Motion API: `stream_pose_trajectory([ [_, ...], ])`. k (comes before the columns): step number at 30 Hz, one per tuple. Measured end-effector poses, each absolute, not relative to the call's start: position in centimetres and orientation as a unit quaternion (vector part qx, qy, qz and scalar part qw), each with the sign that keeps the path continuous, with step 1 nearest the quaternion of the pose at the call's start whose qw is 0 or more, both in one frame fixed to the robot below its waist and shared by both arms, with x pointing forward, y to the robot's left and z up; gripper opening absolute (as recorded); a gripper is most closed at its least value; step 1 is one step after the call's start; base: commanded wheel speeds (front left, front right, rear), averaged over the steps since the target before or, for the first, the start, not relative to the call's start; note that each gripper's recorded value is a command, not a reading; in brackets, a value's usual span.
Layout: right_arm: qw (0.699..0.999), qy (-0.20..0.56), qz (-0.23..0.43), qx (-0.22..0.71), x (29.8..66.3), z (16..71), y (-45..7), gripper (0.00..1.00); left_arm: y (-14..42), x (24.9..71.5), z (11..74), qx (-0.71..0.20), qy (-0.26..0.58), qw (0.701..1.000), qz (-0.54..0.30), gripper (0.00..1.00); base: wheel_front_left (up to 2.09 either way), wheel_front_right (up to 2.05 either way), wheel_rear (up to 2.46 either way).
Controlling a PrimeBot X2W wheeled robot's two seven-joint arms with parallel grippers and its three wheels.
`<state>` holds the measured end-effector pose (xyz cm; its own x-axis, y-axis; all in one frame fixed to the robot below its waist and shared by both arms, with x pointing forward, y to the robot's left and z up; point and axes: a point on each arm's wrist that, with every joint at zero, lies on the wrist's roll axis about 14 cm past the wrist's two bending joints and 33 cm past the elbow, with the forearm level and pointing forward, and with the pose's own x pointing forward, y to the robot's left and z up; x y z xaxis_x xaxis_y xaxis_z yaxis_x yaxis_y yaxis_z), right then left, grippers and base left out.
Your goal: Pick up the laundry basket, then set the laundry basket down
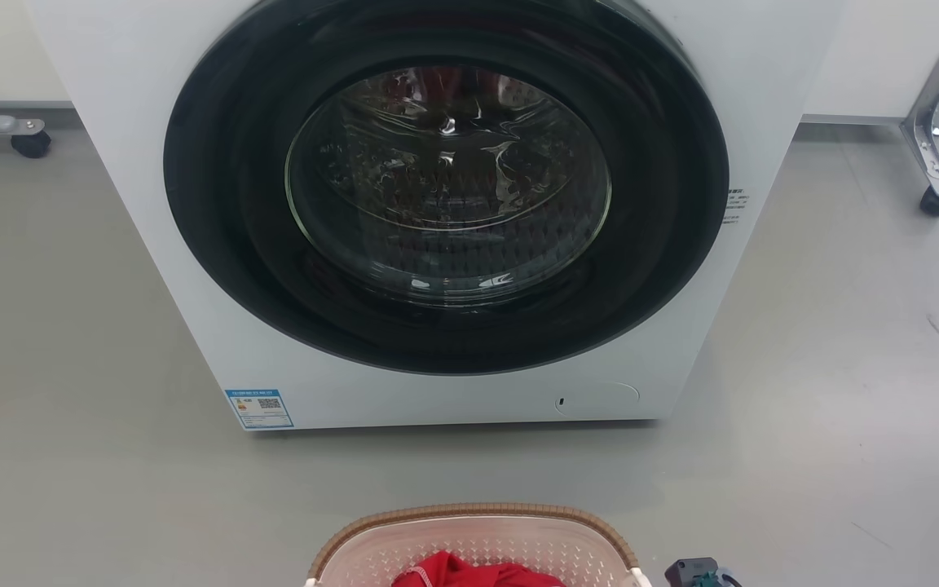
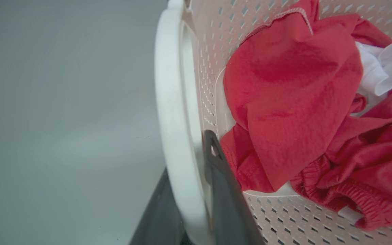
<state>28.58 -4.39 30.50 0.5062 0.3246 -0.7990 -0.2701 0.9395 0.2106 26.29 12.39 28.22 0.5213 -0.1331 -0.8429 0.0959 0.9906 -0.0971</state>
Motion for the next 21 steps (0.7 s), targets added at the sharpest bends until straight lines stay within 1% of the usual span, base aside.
stream_pose_trajectory([
  [21, 0.864, 0.471, 0.172, 0.034, 28.28, 30.03, -4.32, 0.00, 12.17, 25.99, 27.75, -0.019, 0.490, 0.869, -0.072, 0.00, 0.00, 0.00, 0.00],
])
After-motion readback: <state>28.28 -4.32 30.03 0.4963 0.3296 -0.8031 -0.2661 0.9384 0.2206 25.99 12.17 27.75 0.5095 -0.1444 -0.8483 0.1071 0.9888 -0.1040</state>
